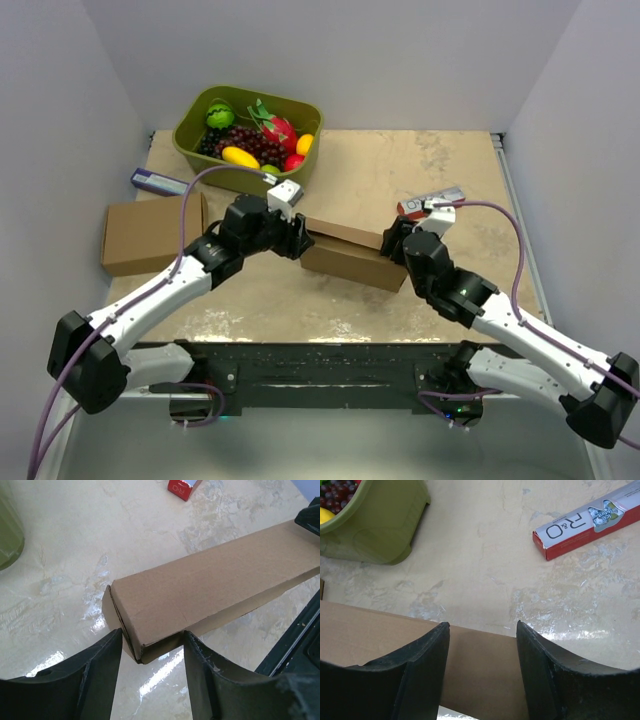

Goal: Fold the paper box

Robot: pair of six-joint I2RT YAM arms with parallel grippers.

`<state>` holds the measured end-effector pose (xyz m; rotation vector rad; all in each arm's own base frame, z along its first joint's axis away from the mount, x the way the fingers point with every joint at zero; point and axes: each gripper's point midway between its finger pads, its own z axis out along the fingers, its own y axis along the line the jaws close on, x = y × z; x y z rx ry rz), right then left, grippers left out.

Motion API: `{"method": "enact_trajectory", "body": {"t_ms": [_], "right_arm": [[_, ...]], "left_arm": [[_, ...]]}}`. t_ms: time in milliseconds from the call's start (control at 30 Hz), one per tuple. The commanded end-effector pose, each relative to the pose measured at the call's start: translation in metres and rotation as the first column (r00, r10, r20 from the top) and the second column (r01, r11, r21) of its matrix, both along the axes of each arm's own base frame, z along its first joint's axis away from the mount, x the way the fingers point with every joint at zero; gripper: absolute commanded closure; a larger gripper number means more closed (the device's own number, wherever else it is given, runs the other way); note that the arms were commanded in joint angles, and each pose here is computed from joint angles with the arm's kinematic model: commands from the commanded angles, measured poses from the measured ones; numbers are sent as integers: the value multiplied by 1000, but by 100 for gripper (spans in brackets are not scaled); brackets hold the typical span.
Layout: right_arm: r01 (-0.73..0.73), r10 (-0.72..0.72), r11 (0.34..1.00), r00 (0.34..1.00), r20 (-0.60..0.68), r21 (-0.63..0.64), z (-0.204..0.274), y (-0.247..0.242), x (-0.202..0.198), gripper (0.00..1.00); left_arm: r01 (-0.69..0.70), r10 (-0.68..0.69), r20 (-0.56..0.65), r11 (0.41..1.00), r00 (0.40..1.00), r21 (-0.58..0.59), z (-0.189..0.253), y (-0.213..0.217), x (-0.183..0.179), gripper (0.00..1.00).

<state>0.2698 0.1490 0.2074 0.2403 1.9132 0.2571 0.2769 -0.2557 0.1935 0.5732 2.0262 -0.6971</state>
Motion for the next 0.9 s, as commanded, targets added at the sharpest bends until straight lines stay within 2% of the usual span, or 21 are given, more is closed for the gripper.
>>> {"method": "enact_trajectory", "body": {"t_ms": [0,367,667,700,867], "right_arm": [[0,-25,989,985,-171,-148,-61,-17,-19,40],[-11,-18,987,984,-178,-159,-62,-13,-16,39],[-18,-12,986,983,-181,-163,-62,-13,-16,39],[-17,-13,987,983,-181,-162,-62,-12,-16,39],[-22,-10,986,983,-186,-166,-62,-12,-17,39]], "left_arm": [[111,-112,-20,993,994,-39,21,-8,-25,42],[167,-173,-46,980,984,-110,51,13,-29,31],[110,-117,-11,956,993,-272,77,6,-12,32],[107,-107,16,950,994,-293,83,4,-7,33],[65,-68,2,943,998,-325,75,4,3,41]]}}
